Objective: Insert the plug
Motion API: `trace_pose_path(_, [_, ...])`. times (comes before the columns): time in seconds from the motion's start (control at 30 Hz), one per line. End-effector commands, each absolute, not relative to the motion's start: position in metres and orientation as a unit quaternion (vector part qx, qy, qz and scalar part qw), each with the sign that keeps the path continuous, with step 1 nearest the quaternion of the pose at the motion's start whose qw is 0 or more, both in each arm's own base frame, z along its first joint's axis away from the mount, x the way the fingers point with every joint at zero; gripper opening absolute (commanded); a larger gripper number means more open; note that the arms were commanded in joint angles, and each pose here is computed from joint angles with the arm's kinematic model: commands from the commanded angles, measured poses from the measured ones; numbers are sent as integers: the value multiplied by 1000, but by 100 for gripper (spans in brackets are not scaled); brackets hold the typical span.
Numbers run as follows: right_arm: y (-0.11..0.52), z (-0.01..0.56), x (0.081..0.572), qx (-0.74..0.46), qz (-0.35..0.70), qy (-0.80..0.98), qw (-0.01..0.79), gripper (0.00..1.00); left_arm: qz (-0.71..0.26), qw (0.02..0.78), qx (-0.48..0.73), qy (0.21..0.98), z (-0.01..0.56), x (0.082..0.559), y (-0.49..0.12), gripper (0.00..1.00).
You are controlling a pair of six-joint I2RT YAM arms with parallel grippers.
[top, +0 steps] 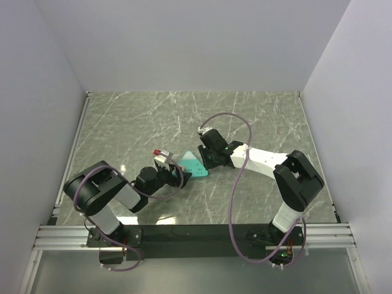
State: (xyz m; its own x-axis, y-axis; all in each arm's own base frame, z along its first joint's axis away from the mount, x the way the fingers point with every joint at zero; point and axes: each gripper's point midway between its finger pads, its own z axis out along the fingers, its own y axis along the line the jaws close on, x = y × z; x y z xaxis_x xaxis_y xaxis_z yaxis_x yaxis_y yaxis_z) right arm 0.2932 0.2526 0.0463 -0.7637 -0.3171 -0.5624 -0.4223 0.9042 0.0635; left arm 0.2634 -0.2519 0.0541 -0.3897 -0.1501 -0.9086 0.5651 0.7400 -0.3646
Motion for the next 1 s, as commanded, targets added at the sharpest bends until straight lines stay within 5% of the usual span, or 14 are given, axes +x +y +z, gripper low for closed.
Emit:
trace_pose_path(0.0, [285,64,285,-249,149,907,305,0,-368,575,163,713,84,273,-269,94])
trace_pose_path(0.5, [302,62,199,-324,251,884,226,0,-407,609,223,643,119,286,-303,94])
trace_pose_path(0.97, [224,127,203,-180,187,903,343,0,-452,567,321,609,103,282,-361,93])
